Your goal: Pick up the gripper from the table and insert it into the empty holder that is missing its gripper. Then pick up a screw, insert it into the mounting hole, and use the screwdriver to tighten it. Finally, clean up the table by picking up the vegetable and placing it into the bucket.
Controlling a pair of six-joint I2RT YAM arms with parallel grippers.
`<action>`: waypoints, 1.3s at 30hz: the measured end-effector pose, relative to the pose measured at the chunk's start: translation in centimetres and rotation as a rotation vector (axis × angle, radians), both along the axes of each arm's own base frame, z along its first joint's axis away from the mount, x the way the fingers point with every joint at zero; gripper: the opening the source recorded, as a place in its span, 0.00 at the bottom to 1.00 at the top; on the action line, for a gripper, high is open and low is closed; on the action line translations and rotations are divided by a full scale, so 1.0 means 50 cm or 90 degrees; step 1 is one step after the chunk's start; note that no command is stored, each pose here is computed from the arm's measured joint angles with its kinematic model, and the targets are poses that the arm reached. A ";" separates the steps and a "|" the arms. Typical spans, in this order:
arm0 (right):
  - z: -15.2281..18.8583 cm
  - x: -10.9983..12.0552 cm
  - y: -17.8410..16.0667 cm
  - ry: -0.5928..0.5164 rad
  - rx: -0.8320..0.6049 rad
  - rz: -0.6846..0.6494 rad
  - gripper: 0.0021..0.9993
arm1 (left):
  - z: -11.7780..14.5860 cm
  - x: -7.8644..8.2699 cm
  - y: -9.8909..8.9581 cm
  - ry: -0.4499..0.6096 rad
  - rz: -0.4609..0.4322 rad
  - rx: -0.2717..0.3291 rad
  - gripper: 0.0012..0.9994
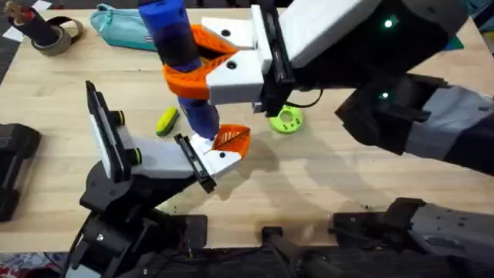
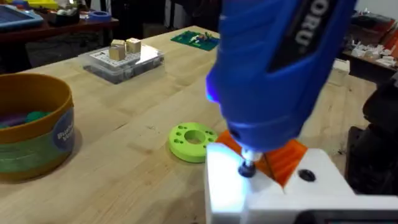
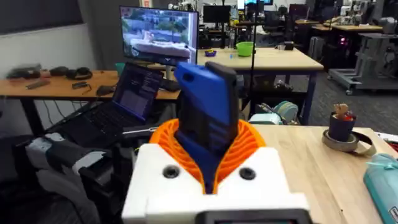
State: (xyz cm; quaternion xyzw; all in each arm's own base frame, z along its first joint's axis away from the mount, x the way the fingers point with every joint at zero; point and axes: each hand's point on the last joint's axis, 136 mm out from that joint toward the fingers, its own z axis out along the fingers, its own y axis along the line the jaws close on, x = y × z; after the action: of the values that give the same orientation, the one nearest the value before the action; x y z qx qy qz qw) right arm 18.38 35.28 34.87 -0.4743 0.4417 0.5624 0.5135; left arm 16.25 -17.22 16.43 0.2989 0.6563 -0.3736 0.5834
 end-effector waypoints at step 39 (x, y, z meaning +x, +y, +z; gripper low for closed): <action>-0.007 0.021 0.000 0.063 -0.007 -0.024 0.04 | 0.000 -0.006 -0.004 0.003 -0.013 -0.002 0.01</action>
State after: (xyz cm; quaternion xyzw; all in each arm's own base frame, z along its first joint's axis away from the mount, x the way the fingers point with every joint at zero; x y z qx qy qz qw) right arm 19.41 35.25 34.55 -0.4405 0.4787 0.5727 0.4988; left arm 15.96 -17.40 16.42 0.3038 0.6542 -0.3808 0.5786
